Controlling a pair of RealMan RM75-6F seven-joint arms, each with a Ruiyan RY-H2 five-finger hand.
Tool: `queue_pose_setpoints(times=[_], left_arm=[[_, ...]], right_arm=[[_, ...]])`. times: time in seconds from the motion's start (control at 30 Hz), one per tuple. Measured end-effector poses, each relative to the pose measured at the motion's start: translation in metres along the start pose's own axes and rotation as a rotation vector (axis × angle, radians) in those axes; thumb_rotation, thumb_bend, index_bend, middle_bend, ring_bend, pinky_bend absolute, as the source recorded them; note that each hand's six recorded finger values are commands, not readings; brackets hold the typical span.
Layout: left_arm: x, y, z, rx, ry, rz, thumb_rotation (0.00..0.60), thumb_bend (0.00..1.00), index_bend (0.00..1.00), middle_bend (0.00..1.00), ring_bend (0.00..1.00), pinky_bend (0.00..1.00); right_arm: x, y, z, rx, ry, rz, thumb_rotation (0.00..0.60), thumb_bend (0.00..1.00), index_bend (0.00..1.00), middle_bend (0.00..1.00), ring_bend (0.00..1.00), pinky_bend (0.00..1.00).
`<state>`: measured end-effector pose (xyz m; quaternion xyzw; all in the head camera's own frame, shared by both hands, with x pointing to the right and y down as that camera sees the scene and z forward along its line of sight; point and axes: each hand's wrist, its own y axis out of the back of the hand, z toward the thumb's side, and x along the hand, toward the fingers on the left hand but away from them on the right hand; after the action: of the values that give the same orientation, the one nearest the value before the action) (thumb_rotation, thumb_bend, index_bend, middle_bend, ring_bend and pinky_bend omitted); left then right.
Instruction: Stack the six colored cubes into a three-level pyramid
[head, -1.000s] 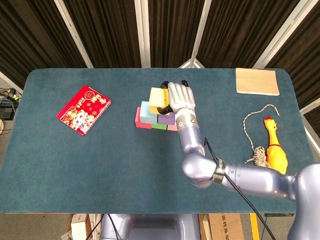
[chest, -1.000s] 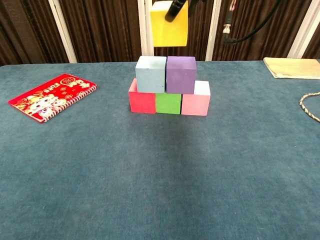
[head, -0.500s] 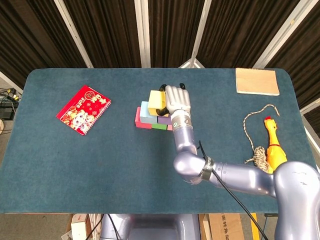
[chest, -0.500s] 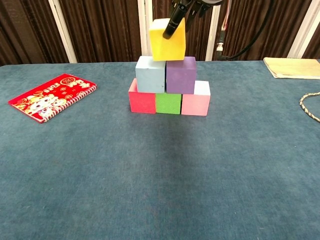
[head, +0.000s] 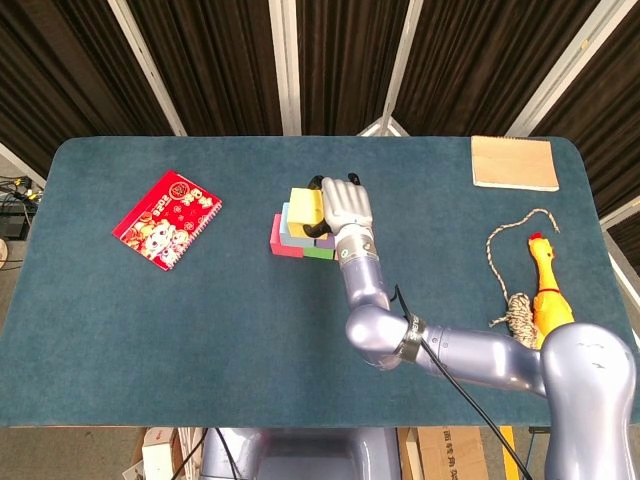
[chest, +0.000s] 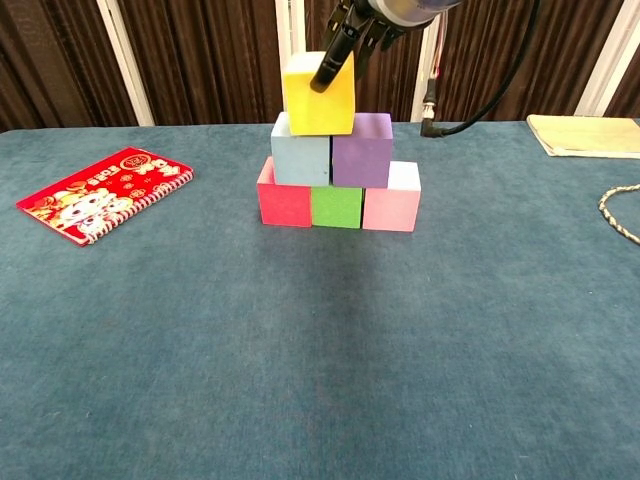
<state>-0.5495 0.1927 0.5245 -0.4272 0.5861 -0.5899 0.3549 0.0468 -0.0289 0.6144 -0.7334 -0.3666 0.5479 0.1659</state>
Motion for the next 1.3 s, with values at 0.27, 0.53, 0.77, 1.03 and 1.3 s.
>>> queue_pose_setpoints(times=[0.27,0.53,0.77,1.03,1.3], left_arm=[[0.001,-0.001,-0.001,-0.001,0.003,-0.002,0.6,0.32,0.16,0.06,0.0,0.0],[0.001,-0.001,0.0,0.0,0.002,0.001,0.6,0.32,0.16,0.06,0.0,0.0],[0.001,-0.001,0.0,0.002,0.003,0.002,0.6,0.32,0.16,0.06,0.0,0.0],[0.001,-0.001,0.001,0.004,0.004,0.005,0.6,0.32,0.16,0.06,0.0,0.0],[0.001,-0.003,0.002,0.01,0.001,0.001,0.6,0.32,0.16,0.06,0.0,0.0]], right_arm=[[-0.003,0.0,0.001,-0.01,0.012,0.004,0.6,0.46,0.45,0.49,0.31,0.01],[-0.005,0.001,0.0,-0.016,0.021,0.018,0.6,0.46,0.45,0.49,0.31,0.01],[-0.007,0.0,-0.002,-0.016,0.028,0.031,0.6,0.46,0.45,0.49,0.31,0.01],[-0.01,0.001,-0.004,-0.02,0.038,0.04,0.6,0.46,0.45,0.49,0.31,0.01],[-0.011,0.006,-0.005,-0.022,0.046,0.035,0.6,0.46,0.45,0.49,0.31,0.01]])
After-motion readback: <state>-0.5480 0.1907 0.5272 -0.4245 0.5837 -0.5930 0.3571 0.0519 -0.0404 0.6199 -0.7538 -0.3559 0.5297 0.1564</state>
